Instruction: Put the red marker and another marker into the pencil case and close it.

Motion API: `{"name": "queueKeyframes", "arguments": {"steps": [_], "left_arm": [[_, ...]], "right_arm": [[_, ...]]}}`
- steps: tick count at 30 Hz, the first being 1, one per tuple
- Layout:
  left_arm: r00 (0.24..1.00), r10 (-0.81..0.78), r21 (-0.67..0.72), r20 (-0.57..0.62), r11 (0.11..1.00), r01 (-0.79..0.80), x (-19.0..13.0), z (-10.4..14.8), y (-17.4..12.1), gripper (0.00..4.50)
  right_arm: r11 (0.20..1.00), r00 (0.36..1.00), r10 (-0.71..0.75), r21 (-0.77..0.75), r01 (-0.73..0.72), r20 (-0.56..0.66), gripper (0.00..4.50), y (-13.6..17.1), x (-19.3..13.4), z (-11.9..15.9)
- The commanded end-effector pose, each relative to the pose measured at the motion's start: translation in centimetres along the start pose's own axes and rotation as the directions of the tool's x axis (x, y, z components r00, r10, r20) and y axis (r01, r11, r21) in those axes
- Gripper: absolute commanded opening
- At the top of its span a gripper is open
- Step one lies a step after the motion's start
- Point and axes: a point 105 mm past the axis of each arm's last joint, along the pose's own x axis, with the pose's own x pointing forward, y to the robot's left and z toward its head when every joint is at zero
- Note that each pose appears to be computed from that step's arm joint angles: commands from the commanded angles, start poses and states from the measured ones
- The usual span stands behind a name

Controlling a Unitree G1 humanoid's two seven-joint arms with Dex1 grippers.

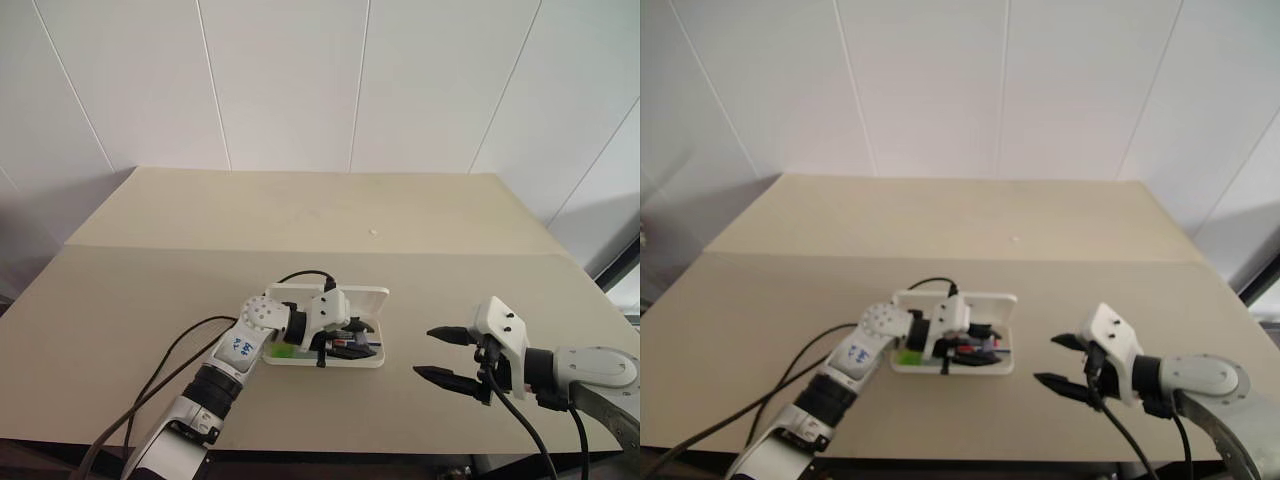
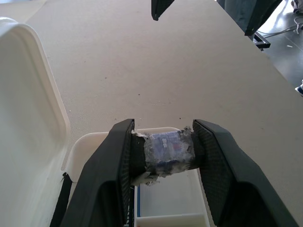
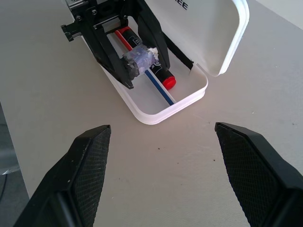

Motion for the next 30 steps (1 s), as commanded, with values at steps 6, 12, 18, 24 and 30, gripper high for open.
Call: {"name": "queueKeyframes", "arguments": {"steps": [6,12,18,24,30], "left_arm": [[1.000,-0.028,0.035,-0.004,0.999,0.028,0.3,0.5,-0.5,1.66],[1.000,0.009,0.022,-0.020,1.000,-0.009,0.4,0.1,0.0,3.05],[1.000,0.018,0.024,-0.024,1.000,-0.017,0.3,0.0,0.3,4.47],[1.000,0.003,0.043,0.008,0.999,-0.004,0.1,0.8,0.2,4.47],[0.999,0.041,0.062,-0.030,0.997,-0.039,-0.1,0.3,0.8,4.47]], "right_arm": [[0.999,1.000,-0.009,-0.034,0.010,0.025,4.50,0.0,-0.2,1.0],[0.999,1.000,-0.013,-0.037,0.014,0.027,4.50,-0.1,-0.2,1.1],[0.999,0.999,-0.015,-0.039,0.016,0.030,4.50,-0.2,-0.2,1.3],[0.999,0.999,-0.016,-0.038,0.017,0.030,4.50,-0.2,-0.2,1.3],[0.999,0.999,-0.016,-0.038,0.018,0.032,4.50,-0.1,-0.1,1.4]]}}
